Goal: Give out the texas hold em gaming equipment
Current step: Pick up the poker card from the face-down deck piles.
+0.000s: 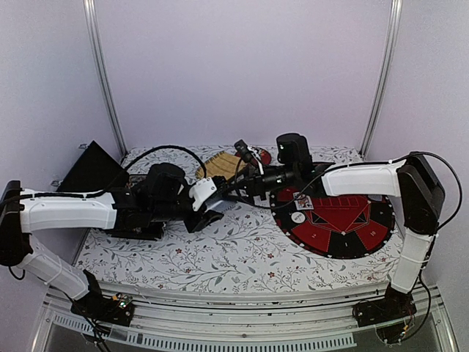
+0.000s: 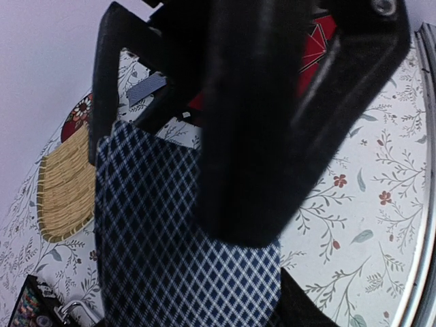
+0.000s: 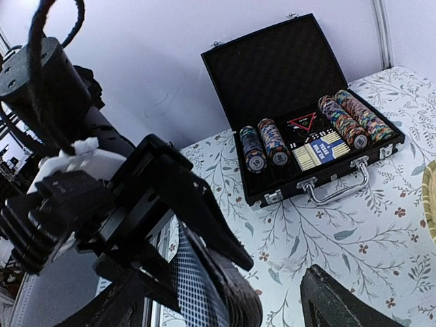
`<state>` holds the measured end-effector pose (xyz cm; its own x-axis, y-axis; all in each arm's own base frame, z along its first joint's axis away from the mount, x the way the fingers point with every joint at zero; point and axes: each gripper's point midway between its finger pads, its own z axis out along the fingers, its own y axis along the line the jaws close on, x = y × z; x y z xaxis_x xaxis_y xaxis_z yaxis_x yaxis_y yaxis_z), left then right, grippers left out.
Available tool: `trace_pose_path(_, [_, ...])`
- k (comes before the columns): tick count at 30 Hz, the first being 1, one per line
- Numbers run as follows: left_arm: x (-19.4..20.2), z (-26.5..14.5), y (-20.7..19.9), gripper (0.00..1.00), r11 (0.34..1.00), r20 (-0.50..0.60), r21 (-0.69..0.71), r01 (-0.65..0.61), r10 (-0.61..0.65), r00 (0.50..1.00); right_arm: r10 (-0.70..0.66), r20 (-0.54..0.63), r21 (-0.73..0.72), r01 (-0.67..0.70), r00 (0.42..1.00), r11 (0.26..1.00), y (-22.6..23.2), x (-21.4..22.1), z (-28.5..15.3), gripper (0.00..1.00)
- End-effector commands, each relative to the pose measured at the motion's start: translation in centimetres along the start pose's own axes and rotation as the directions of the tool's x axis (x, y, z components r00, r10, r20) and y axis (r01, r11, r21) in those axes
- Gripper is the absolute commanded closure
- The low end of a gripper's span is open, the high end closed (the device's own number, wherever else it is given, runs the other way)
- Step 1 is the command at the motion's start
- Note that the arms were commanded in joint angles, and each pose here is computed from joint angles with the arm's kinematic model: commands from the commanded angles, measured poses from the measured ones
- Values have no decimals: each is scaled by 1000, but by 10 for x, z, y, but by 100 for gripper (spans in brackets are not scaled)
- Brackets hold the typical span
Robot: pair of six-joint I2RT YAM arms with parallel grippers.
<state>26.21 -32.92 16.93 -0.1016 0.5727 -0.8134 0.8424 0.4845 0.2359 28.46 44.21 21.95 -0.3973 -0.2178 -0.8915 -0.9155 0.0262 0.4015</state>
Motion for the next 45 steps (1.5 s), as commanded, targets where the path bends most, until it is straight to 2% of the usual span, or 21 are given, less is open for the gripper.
trace_pose_path(1, [-19,-3,-2,51,1000,52,7,-22,22,998,-6,24,71,4,1000,997,-20,-9,11,20])
trace_pose_path(5, [-20,-5,-2,52,1000,57,4,-22,22,998,-3,-6,125,4,1000,992,-32,-1,12,23])
trace_pose_path(13, [-21,-6,-2,53,1000,74,1,-19,19,997,-38,-66,134,46,997,990,-29,8,7,27])
trace_pose_path(21, [-15,-7,0,54,1000,61,-11,-22,22,998,-96,-118,211,120,988,970,-34,5,-6,47])
trace_pose_path(31, [-8,-6,0,54,1000,42,-21,-18,19,999,-107,-140,205,135,984,969,-25,3,-12,60])
trace_pose_path(42, [-2,-7,1,54,999,30,-31,-18,19,999,-97,-165,192,129,982,973,-20,-2,-14,94])
trace_pose_path(45, [1,-6,1,54,999,22,-34,-16,17,1000,-106,-168,196,139,980,971,-17,-5,-16,96])
